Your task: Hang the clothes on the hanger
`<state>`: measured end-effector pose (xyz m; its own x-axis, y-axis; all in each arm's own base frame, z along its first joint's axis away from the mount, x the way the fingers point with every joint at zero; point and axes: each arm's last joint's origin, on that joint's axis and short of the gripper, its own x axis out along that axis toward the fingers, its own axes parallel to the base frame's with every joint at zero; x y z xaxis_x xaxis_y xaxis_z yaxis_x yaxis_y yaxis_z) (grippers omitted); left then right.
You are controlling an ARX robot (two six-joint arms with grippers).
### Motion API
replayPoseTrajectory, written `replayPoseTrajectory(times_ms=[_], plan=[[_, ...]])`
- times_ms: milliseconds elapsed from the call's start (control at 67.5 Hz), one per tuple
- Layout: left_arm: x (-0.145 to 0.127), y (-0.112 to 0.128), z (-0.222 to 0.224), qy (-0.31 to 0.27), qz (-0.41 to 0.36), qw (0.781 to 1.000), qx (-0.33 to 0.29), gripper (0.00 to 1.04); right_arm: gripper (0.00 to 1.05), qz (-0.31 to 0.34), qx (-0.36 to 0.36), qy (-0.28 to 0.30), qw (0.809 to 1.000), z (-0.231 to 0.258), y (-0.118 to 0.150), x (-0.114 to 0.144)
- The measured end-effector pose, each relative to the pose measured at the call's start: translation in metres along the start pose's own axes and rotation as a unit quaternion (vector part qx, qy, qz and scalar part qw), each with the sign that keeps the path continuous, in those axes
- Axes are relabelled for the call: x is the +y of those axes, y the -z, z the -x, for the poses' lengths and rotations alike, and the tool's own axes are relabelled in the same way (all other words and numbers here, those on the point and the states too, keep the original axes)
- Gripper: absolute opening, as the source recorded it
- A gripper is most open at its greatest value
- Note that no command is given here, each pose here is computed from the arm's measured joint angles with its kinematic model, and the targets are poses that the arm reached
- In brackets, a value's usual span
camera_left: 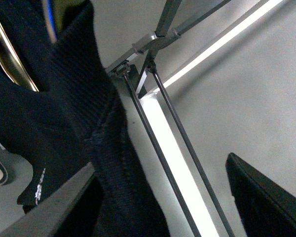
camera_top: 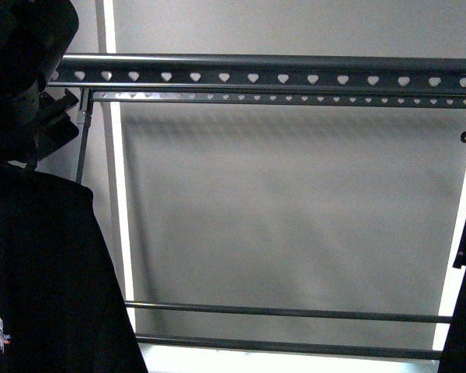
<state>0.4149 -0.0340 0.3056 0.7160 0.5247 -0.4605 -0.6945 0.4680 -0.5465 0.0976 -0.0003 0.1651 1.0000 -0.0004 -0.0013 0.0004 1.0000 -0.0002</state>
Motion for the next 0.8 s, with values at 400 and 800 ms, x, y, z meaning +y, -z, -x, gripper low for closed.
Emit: replayPoseTrajectory(times_ms=[400,800], plan=[[-0.005,-0.005,0.000,0.014,0.018,1.000,0.001,0.04,0.97,0.000,0.000,0.000,1.000,0.000,0.000,0.000],[-0.032,0.035,0.070,0.245,-0.139,0.954,0.098,0.04,0.97,0.000,0.000,0.000,1.000,0.000,0.000,0.000]])
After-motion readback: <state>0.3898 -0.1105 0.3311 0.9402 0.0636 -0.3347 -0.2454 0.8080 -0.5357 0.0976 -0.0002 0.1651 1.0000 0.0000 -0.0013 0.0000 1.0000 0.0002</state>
